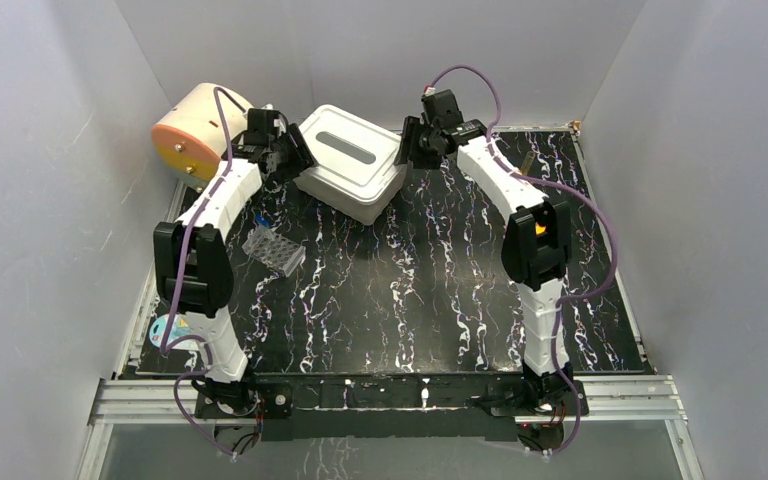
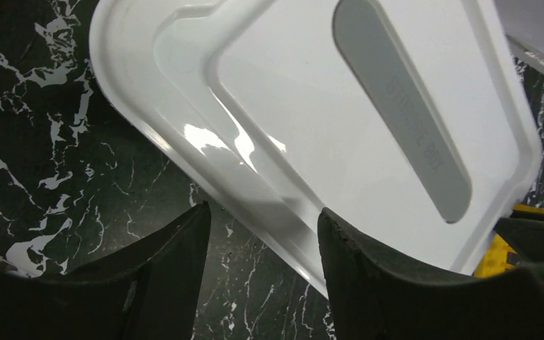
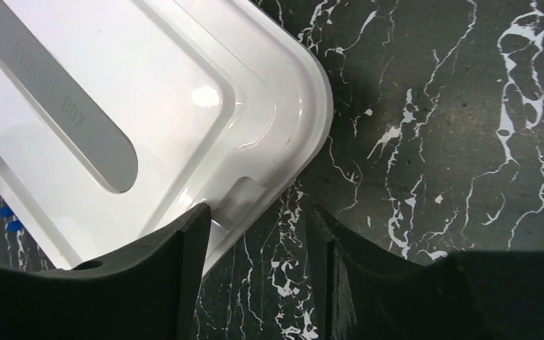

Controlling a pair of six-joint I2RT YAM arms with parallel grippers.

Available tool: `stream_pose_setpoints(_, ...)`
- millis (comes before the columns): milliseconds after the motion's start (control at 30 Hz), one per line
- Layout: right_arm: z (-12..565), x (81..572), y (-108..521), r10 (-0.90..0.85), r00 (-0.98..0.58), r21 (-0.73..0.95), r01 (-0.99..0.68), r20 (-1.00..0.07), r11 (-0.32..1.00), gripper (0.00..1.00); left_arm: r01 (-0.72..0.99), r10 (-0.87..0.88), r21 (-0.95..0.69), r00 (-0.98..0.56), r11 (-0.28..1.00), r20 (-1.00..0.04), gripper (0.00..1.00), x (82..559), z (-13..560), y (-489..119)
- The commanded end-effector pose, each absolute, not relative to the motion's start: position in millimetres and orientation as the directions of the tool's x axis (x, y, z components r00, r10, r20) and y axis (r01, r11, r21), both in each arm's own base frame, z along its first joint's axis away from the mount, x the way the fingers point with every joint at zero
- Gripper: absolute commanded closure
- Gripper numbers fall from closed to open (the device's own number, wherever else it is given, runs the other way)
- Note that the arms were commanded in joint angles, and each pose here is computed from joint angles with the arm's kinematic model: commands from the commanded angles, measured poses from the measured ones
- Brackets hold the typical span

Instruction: Organize the chemistry lab equipment

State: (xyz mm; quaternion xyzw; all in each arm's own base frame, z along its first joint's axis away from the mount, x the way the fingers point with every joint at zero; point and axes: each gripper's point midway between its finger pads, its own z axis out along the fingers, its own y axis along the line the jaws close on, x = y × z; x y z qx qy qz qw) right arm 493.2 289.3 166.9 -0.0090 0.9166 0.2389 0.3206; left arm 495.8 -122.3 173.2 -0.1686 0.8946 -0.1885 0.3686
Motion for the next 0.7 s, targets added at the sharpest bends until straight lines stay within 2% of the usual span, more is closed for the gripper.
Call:
stream_pose_setpoints(0, 153, 496, 274, 0.135, -0.795, 0.3, -0.062, -0.591, 0.952, 0.42, -0.228, -0.432, -0.394, -0.696, 0.891, -0.574, 0.45, 491, 165, -109)
stream_pose_setpoints(167, 154, 495, 266, 0.128, -0.806, 0.223, -0.005, -0.578, 0.975, 0.45, -0.264, -0.415, -0.334, -0.722, 0.905, -0.554, 0.46, 487, 156, -100)
stream_pose_setpoints(267, 178, 502, 277, 0.122, -0.779, 0.266, -0.058, -0.614, 0.962, 0.44, -0.237, -0.387, -0.319, -0.718, 0.918, -0.579, 0.45, 490, 169, -99)
stream_pose_setpoints(400, 222, 504, 288, 0.139, -0.724, 0.336, -0.135, -0.676, 0.932, 0.39, -0.148, -0.339, -0.333, -0.686, 0.931, -0.644, 0.38, 498, 210, -104)
stream_pose_setpoints(500, 250, 494, 286, 0.147, -0.701, 0.354, -0.159, -0.698, 0.922, 0.35, -0.066, -0.321, -0.377, -0.67, 0.924, -0.67, 0.28, 492, 241, -114)
stream_pose_setpoints(633, 268, 464, 266, 0.127, -0.684, 0.33, -0.175, -0.718, 0.928, 0.3, 0.073, -0.268, -0.411, -0.653, 0.909, -0.708, 0.04, 468, 273, -129)
stream_pose_setpoints(667, 268, 454, 258, 0.118, -0.683, 0.318, -0.174, -0.721, 0.932, 0.28, 0.094, -0.259, -0.411, -0.645, 0.907, -0.719, 0.02, 460, 281, -130)
